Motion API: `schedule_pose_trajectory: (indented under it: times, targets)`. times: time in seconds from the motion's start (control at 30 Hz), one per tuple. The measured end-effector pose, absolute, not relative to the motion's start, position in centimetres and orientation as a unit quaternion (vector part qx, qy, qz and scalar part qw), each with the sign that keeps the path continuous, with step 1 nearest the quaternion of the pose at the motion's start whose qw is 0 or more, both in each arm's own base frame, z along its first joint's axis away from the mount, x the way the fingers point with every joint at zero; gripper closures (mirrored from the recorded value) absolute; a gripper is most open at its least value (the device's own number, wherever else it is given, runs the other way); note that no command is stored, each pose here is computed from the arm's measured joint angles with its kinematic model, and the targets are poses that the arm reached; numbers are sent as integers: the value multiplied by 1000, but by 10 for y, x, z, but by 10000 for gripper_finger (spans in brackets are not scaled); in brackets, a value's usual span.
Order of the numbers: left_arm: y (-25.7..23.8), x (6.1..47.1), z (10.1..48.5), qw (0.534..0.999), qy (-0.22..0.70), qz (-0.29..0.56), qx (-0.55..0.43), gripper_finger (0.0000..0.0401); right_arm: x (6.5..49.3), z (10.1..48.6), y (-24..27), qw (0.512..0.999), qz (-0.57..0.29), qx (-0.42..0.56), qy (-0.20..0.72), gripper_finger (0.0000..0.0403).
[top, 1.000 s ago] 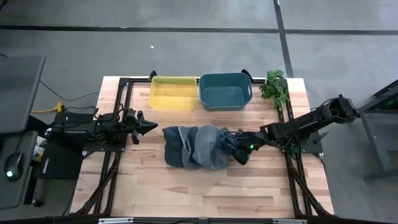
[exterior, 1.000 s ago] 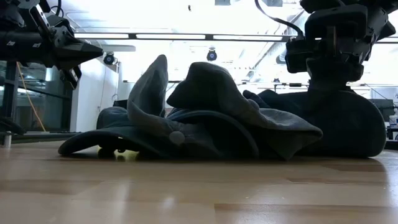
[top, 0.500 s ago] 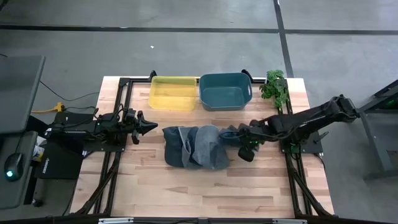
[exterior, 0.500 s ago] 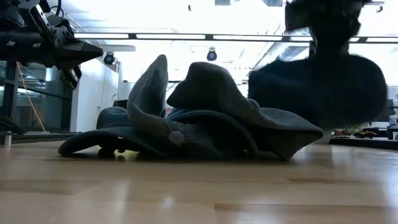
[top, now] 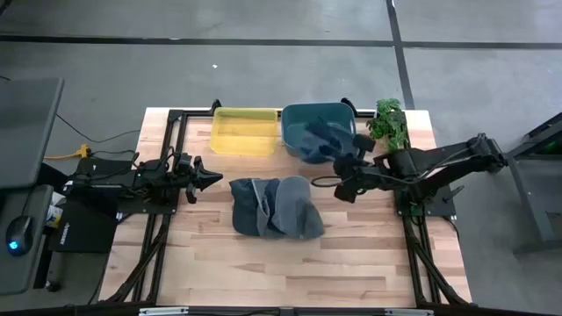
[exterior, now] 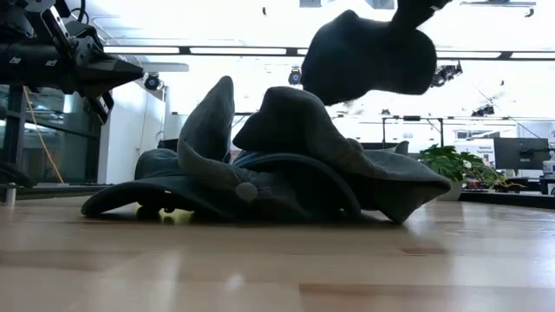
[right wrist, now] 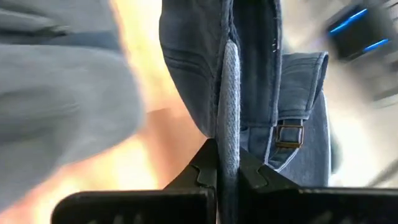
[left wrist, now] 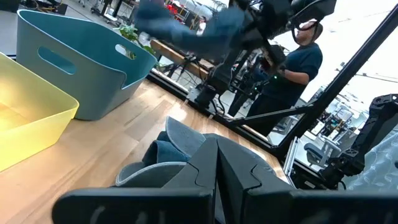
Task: Pick & Place hat
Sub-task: Put the right blue cap into the blue bin
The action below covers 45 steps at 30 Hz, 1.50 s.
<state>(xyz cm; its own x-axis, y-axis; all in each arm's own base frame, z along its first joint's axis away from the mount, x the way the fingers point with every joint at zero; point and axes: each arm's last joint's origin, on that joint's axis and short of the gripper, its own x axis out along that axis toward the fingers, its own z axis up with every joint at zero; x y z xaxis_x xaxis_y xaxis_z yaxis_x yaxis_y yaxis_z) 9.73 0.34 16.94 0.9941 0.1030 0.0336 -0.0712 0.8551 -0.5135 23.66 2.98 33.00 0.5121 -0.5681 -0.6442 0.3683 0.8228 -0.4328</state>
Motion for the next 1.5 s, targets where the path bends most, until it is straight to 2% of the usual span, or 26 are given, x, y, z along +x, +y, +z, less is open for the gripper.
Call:
schedule_pose_trajectory:
  times: [0.3,0.53,0.77,1.0,1.5]
  targets:
    - [3,97,169,963,-30,45,-265,401,243,327,-11,784,-348,-257,444,398]
    - [3,97,169,963,-30,45,-265,401,254,299,-51,758,-341,-308,463,398]
    - [3,97,169,963,-30,45,-265,401,259,278,-73,787,-315,-308,432,398]
    - [3,97,169,963,-30,45,-265,401,259,274,-83,812,-294,-284,416,398]
    - [3,97,169,963,-30,45,-265,401,258,274,-86,820,-304,-260,410,398]
